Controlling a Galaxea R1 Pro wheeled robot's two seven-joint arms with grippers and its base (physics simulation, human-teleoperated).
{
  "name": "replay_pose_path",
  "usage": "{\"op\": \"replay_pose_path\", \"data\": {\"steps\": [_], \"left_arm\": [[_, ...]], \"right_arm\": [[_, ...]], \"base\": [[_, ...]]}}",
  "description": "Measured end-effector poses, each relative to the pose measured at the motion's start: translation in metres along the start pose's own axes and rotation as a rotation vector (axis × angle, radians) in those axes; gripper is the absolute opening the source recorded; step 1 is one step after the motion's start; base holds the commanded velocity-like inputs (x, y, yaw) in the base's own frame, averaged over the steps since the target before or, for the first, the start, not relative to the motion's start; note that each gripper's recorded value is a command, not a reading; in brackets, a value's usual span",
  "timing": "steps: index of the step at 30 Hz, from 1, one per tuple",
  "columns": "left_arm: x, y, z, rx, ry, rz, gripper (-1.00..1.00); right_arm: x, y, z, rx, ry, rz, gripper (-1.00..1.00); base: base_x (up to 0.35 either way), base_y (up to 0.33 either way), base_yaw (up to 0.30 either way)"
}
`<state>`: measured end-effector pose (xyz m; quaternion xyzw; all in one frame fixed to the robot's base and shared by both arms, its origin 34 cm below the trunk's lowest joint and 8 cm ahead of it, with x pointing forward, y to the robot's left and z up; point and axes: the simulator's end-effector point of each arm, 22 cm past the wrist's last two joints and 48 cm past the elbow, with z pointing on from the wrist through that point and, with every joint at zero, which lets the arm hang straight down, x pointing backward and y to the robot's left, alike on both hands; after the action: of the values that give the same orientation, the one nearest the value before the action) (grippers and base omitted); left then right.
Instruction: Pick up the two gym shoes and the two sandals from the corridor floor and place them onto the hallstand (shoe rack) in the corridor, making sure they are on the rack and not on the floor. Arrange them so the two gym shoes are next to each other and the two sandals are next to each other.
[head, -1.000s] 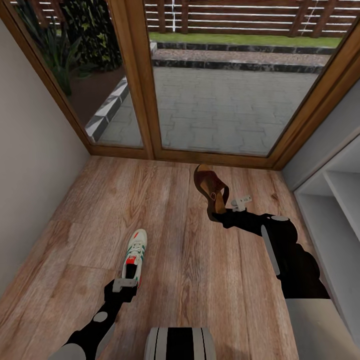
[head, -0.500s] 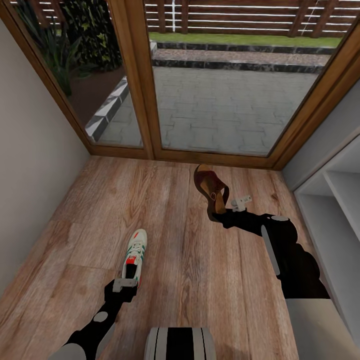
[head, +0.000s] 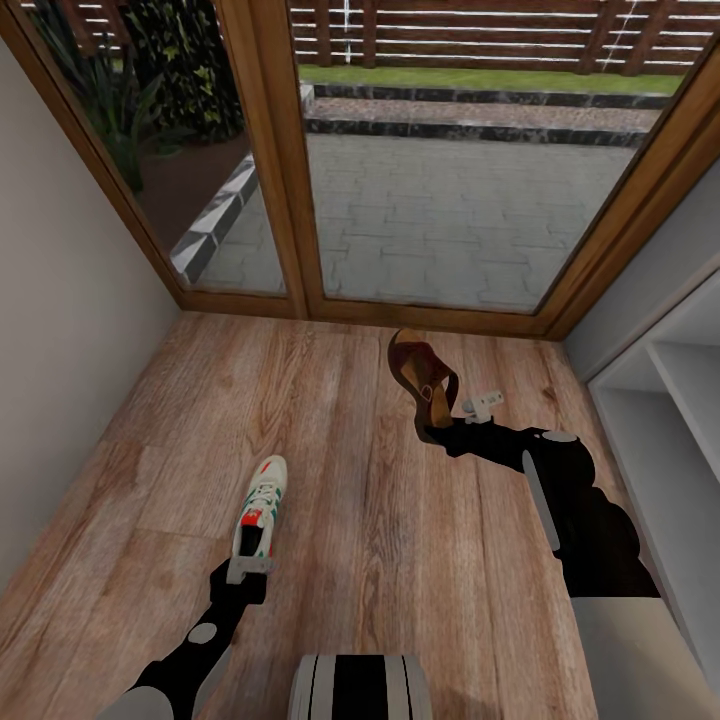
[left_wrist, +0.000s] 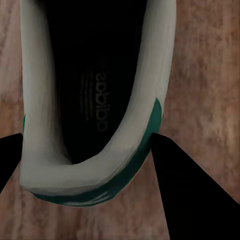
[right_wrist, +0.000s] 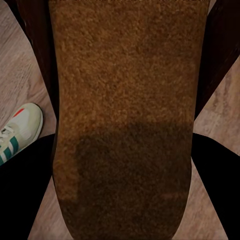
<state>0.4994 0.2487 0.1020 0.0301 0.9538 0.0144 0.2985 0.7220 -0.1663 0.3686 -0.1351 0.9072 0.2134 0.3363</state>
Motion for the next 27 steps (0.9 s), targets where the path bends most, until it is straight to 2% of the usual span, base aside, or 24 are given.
{"op": "replay_pose_path", "data": {"steps": [27], "left_arm": [[-0.0005, 0.0001, -0.0001, -0.001, -0.003, 0.000, -1.00]], "right_arm": [[0.0011, -0.0001, 0.0004, -0.001, 0.003, 0.001, -1.00]], "base": [[0.000, 0.000, 0.000]]}}
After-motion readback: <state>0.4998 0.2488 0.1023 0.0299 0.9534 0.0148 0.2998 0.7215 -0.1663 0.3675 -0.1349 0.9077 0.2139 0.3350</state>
